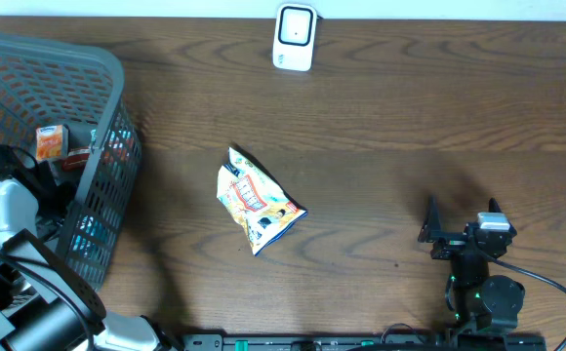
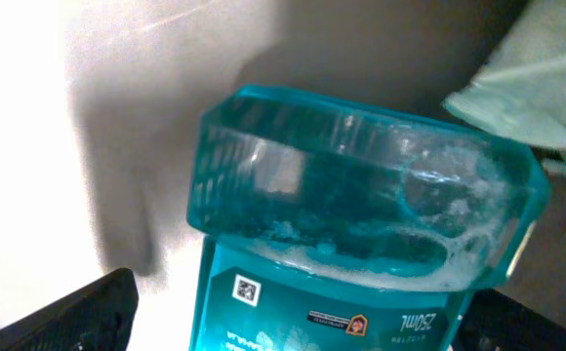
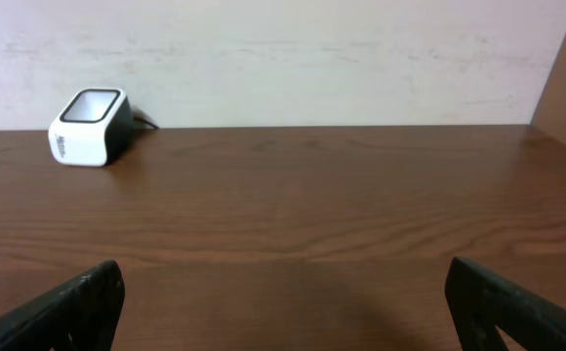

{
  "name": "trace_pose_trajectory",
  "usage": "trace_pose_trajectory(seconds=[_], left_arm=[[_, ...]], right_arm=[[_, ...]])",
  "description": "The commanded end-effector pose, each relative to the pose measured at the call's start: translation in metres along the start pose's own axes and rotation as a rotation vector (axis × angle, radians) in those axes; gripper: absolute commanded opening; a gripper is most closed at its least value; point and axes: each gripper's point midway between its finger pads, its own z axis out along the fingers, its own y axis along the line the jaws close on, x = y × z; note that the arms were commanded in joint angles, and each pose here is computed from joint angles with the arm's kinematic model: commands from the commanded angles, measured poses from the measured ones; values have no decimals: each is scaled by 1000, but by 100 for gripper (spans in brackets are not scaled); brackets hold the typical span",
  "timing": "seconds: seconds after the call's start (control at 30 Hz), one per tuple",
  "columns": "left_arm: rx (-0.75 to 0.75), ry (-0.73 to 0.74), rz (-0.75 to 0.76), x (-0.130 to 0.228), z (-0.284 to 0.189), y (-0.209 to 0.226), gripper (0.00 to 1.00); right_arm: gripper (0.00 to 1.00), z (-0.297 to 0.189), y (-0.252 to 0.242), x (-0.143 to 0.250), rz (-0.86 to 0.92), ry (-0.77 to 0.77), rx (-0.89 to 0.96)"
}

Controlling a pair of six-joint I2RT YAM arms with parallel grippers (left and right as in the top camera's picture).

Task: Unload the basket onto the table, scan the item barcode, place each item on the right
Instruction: 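Move the left gripper back into the basket toward the teal mouthwash bottle, then grasp the teal Listerine bottle cap with the left gripper and lift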

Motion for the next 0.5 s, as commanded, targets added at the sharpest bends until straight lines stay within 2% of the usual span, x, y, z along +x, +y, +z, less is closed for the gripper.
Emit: trace_pose_trajectory(seconds=[0.0, 0.47], left_arm=[[-27, 29, -119, 7, 5, 4, 98], [-1, 91, -149, 38, 26, -1, 98]], right_arm=[[99, 0, 1, 0, 13, 0, -4], [99, 0, 1, 0, 13, 0, -4]])
